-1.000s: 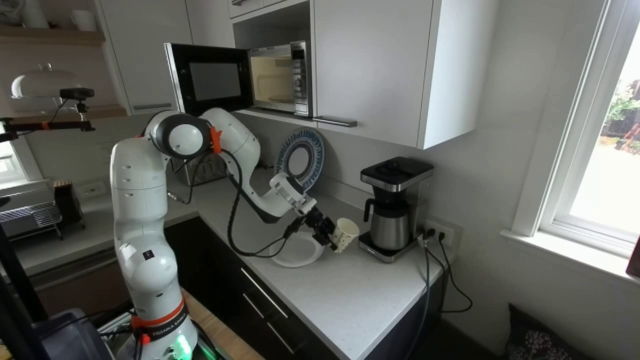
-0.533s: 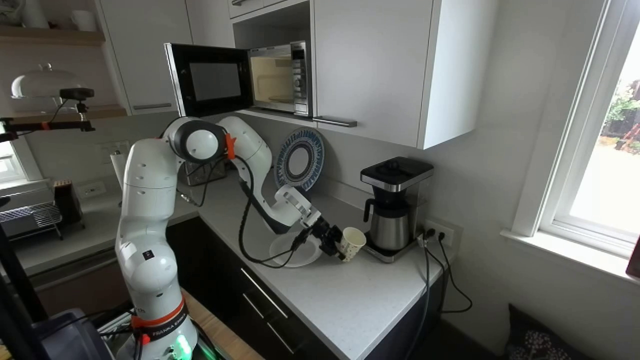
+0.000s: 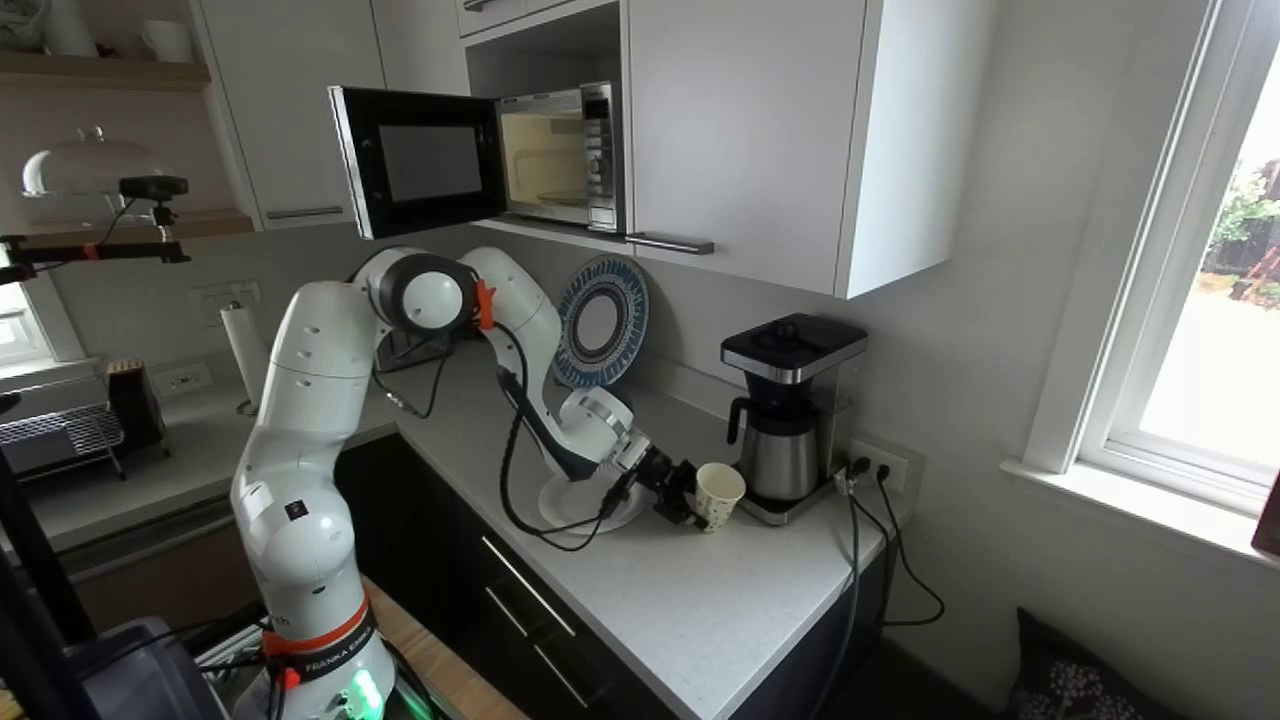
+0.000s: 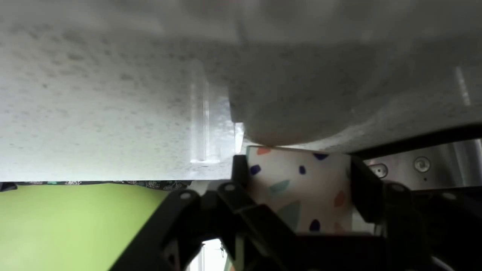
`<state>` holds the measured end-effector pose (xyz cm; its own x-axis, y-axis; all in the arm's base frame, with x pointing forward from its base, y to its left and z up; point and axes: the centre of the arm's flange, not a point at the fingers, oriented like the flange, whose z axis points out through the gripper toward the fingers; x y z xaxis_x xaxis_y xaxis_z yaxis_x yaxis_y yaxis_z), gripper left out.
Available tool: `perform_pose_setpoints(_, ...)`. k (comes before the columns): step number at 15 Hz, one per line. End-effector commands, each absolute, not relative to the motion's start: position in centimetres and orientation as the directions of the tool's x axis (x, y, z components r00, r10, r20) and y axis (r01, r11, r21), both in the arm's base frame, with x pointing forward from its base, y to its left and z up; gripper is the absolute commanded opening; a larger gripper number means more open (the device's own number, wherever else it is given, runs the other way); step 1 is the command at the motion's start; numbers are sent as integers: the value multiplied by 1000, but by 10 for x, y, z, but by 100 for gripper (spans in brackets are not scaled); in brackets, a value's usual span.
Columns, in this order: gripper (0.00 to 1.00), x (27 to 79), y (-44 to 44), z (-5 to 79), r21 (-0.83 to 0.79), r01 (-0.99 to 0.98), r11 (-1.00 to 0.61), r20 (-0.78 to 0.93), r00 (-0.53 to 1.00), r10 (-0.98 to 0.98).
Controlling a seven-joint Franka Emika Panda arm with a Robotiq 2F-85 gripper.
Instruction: Move the cup from the microwave to the counter
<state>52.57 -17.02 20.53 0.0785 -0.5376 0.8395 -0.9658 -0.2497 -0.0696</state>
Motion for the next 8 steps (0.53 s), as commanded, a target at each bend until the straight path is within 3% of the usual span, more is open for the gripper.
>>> perform_pose_setpoints(1,90,525,-173,190,-66,-964,-258,854,80,-515)
perform_pose_setpoints(4,100,521,-170,193,-50,-962,-268,858,97,-505)
perform_pose_setpoints(8,100,512,-167,209,-47,-962,-269,857,100,-505)
